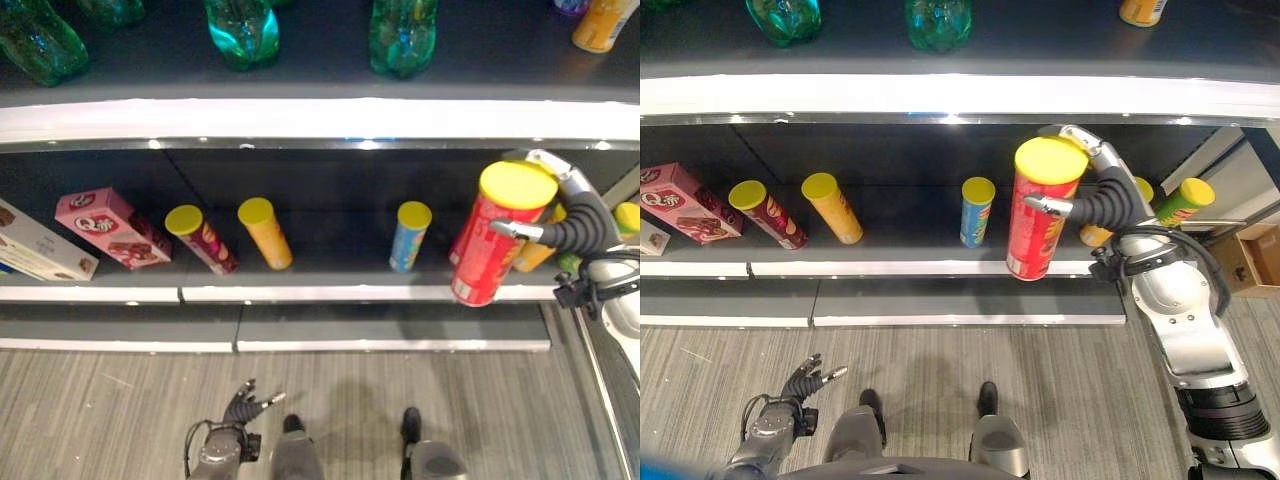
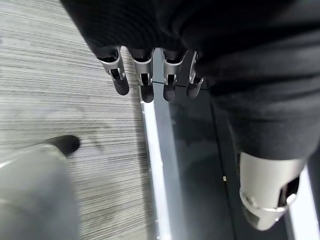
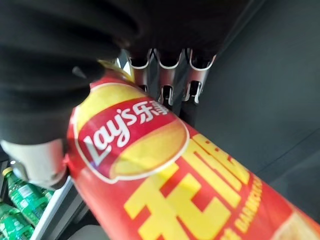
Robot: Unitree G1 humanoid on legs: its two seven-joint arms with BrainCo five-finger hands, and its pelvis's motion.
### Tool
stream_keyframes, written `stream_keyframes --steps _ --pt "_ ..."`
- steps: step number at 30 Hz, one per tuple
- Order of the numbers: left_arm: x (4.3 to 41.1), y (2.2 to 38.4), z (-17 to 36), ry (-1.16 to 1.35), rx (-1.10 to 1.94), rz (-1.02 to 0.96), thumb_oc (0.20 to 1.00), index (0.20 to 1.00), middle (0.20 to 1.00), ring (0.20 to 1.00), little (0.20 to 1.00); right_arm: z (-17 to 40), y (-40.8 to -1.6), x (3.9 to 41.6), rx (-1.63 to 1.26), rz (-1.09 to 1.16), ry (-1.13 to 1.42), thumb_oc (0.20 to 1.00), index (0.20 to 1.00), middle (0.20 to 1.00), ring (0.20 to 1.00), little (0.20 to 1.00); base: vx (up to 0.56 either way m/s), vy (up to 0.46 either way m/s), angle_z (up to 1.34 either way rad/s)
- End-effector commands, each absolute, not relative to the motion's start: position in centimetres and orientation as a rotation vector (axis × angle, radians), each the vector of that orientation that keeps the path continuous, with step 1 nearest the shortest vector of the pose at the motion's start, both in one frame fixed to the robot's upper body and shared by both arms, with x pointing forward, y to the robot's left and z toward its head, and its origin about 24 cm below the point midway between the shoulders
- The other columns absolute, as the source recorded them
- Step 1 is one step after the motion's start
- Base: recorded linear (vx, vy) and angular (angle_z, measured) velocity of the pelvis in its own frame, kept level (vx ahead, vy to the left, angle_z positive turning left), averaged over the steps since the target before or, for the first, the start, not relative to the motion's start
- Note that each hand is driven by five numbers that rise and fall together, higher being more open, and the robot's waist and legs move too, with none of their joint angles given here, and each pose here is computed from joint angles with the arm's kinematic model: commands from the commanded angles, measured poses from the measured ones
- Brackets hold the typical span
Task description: Put the goods on the table back onto the shelves and tidy them up.
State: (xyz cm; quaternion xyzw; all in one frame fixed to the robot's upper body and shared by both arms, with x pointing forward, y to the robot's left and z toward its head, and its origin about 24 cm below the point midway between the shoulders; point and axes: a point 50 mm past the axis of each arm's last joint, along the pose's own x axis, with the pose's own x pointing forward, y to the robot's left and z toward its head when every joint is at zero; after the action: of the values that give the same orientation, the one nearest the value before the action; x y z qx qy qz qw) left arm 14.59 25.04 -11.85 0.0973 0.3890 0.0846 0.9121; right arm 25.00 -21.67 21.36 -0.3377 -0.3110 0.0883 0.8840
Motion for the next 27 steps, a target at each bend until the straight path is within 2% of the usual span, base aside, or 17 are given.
stream_keyframes --steps 1,16,27 --pt "14.5 27.6 -11.0 0.788 0.278 0.211 1.0 1.0 1.0 1.0 1.0 23.9 -20.8 24.5 -0.69 0.212 -0.786 0.2 0.2 0.2 0.2 0.2 0.15 0.208 -0.16" --pt "12.1 29.5 -11.7 0.878 0.314 0.303 1.0 1.0 1.0 1.0 1.0 23.5 -17.0 26.2 -0.667 0.333 -0.807 0.2 0.2 0.2 0.2 0.2 0.03 0.165 -0.2" --pt "13.4 29.3 -11.3 0.842 0.318 0.288 1.0 1.0 1.0 1.0 1.0 22.8 -14.3 26.7 -0.651 0.457 -0.802 0.2 0.2 0.2 0.2 0.2 -0.02 0.025 0.01"
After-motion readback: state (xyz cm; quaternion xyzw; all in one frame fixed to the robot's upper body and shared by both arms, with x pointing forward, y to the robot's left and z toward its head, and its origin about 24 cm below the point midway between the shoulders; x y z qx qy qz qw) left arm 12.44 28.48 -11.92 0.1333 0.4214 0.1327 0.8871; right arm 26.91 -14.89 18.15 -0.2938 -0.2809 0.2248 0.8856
